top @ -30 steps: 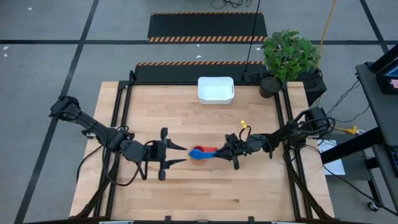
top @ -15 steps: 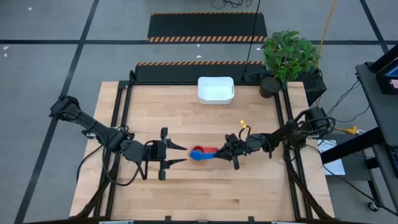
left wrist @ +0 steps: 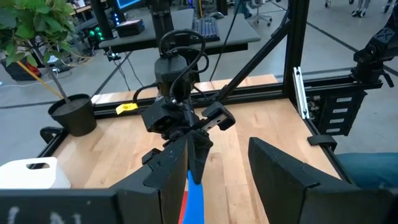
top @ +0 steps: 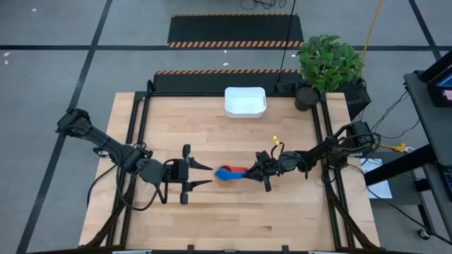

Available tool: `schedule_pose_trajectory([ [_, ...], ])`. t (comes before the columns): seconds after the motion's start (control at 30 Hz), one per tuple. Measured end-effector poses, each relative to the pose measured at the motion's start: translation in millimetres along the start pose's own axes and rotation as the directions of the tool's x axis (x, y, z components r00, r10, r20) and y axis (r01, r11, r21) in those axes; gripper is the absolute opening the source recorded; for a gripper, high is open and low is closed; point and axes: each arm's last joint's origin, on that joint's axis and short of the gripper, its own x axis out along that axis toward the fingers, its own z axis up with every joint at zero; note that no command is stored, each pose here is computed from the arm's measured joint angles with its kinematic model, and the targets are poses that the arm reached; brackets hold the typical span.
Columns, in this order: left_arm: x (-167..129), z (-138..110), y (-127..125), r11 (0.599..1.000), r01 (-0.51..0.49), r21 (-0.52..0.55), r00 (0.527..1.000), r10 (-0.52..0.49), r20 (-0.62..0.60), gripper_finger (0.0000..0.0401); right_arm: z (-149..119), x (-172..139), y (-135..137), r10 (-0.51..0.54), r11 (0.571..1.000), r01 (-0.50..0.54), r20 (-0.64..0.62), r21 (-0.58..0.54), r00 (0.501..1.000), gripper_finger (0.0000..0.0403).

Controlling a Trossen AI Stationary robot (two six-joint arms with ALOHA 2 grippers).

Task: Nest measuring cups in basket
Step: Stack the blue measuring cup into the red measuring cup

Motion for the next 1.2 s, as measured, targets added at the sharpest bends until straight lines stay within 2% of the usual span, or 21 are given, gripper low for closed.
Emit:
schedule_pose_trajectory([
  [0.43, 0.0, 0.1, 0.0, 1.0, 0.0, -0.002, 1.0, 0.0, 0.001, 0.0175, -0.8, -0.2, -4.8, -0.048, 0.999, 0.048, -0.01, -0.007, 0.999, 0.0015],
  [0.77, 0.0, 0.1, 0.0, 1.0, 0.0, -0.004, 1.0, 0.0, 0.001, 0.0175, 0.2, -0.3, -7.4, -0.068, 0.998, 0.068, -0.005, -0.003, 0.998, 0.01],
  [0.97, -0.1, 0.1, -0.2, 1.0, 0.001, -0.004, 1.0, -0.001, 0.001, 0.0175, -2.0, -0.9, -12.5, -0.156, 0.988, 0.156, -0.003, -0.003, 0.988, 0.0146],
  [1.2, -0.1, 0.0, -0.2, 1.0, 0.002, -0.004, 1.0, -0.002, 0.0, 0.0175, 0.7, -1.8, -13.0, -0.159, 0.987, 0.159, 0.001, 0.004, 0.987, 0.0192],
])
